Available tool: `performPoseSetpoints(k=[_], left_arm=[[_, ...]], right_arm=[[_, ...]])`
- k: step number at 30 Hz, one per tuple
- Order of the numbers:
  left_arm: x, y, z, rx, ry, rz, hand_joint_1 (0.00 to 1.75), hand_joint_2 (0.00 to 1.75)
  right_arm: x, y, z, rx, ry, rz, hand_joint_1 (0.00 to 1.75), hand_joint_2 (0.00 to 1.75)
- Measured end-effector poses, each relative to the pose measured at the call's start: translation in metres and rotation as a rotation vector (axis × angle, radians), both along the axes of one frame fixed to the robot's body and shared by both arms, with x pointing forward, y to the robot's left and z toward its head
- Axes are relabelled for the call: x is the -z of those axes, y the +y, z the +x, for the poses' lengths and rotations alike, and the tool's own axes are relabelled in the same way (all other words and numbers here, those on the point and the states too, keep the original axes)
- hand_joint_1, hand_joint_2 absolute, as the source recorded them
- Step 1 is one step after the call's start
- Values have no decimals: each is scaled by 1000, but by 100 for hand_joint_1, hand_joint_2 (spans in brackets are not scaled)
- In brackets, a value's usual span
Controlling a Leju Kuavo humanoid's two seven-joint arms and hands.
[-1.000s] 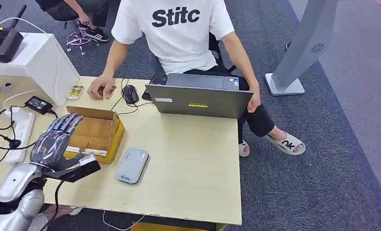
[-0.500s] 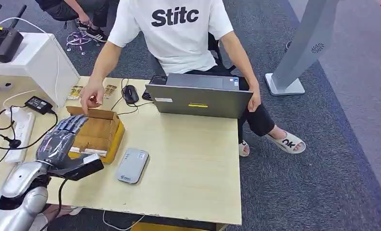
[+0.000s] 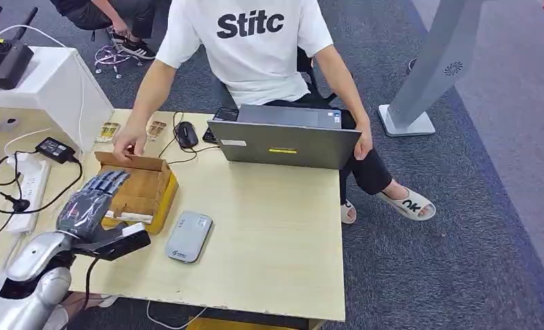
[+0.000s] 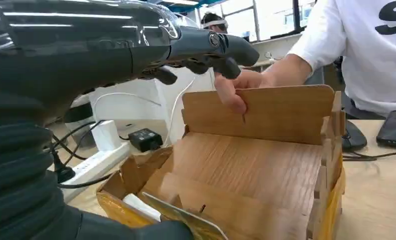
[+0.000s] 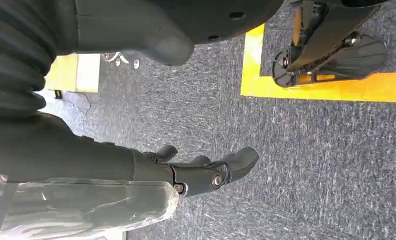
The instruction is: Pass the card to the sensor for recognition and then transmit it.
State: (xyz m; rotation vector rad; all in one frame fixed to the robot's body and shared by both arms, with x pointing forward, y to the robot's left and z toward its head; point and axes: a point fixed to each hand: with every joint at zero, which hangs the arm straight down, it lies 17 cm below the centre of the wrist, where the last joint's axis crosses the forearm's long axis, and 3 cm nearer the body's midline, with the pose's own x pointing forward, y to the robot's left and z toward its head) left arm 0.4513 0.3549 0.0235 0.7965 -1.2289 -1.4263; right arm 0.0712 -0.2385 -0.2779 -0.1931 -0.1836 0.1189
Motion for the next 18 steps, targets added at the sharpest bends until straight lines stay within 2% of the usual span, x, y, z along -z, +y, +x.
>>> performPoseSetpoints(k=[1,3,4,5,7,8,10,11,13,18], left_arm=[[0,0,0,0,1,0,59,175],[1,0,0,0,2,-2,84,175],[1,0,0,0,3,-2,84,175],[1,0,0,0,5,-3,93,175],[2,-1,-1,1,8,-4,94,175],[3,-2,-1,3,9,-3,87,175],[4,-2,-2,5,11,-2,87,175],[4,-3,-2,6,12,-2,93,175],[4,-3,-2,7,13,-1,93,175],[7,-3,-3,8,20,1,112,175]], right_arm=[[0,0,0,0,0,0,0,175],[0,0,0,0,0,-2,0,175],[0,-1,0,0,0,-4,0,175],[0,-1,0,0,-1,-5,0,175],[0,-1,0,0,1,-6,0,175],[0,-1,0,-1,3,-6,0,175],[0,-1,0,-1,2,-7,0,175],[0,-1,0,-1,2,-7,0,175],[0,-1,0,-1,2,-7,0,175],[0,-1,0,-1,2,-7,0,175]])
